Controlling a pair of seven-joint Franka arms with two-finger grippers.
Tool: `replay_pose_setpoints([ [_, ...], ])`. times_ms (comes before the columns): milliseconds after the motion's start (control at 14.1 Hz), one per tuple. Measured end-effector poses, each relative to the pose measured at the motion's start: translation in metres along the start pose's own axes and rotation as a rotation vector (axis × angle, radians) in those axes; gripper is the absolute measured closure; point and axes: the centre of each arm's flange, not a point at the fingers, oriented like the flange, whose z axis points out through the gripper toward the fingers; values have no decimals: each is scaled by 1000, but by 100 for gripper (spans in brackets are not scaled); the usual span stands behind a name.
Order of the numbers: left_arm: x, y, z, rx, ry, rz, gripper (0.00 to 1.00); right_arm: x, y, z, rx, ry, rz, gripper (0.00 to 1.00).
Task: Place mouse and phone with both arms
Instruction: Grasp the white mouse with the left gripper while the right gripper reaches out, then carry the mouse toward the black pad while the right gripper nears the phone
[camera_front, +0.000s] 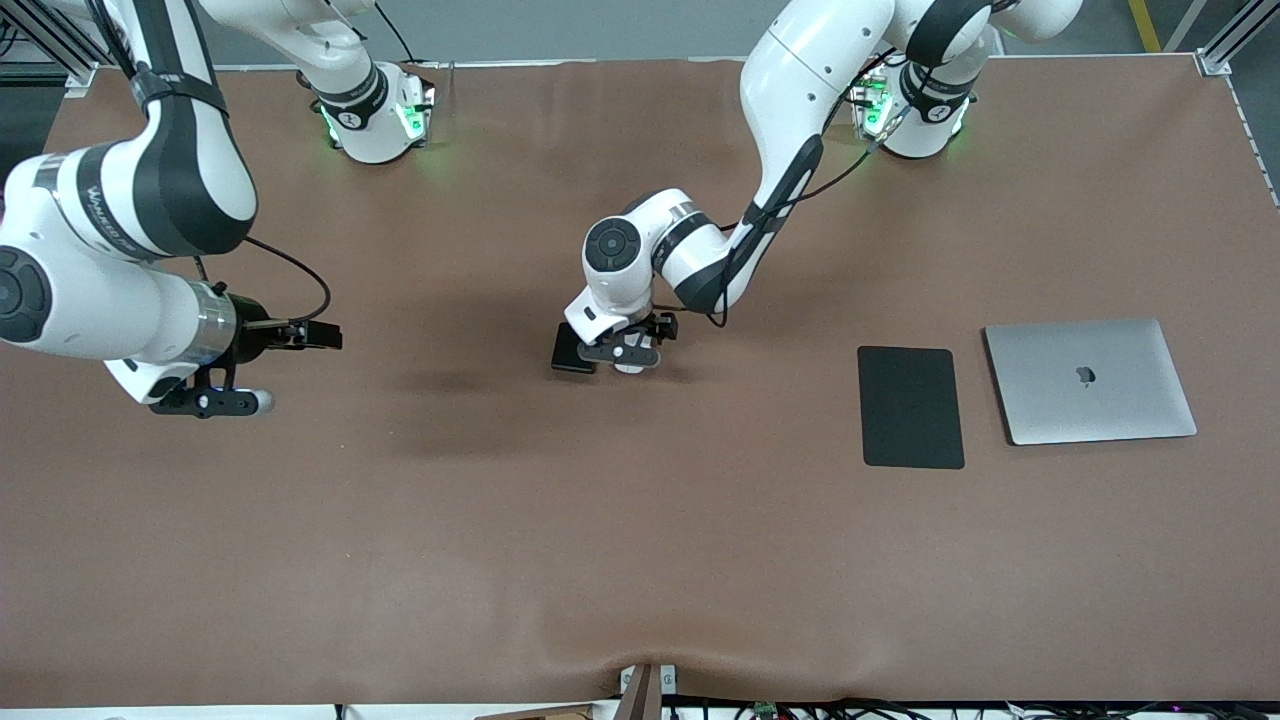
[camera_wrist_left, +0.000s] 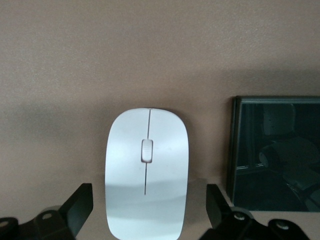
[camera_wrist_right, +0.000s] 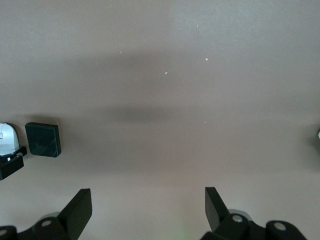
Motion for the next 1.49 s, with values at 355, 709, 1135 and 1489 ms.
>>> replay_pose_setpoints([
  [355,0,0,1,1,-1,-39,38,0,1,0,0,3,2,0],
  [709,6,2,-12,-20,23,-64,38,1,1,0,0,4,14,0],
  [1135,40,-37,-115,-42,67,-160,38,4,-3,9,28,26,28,0],
  [1489,65,-122,-205,-1,33,-306,38,5,-36,38,32,70,60,0],
])
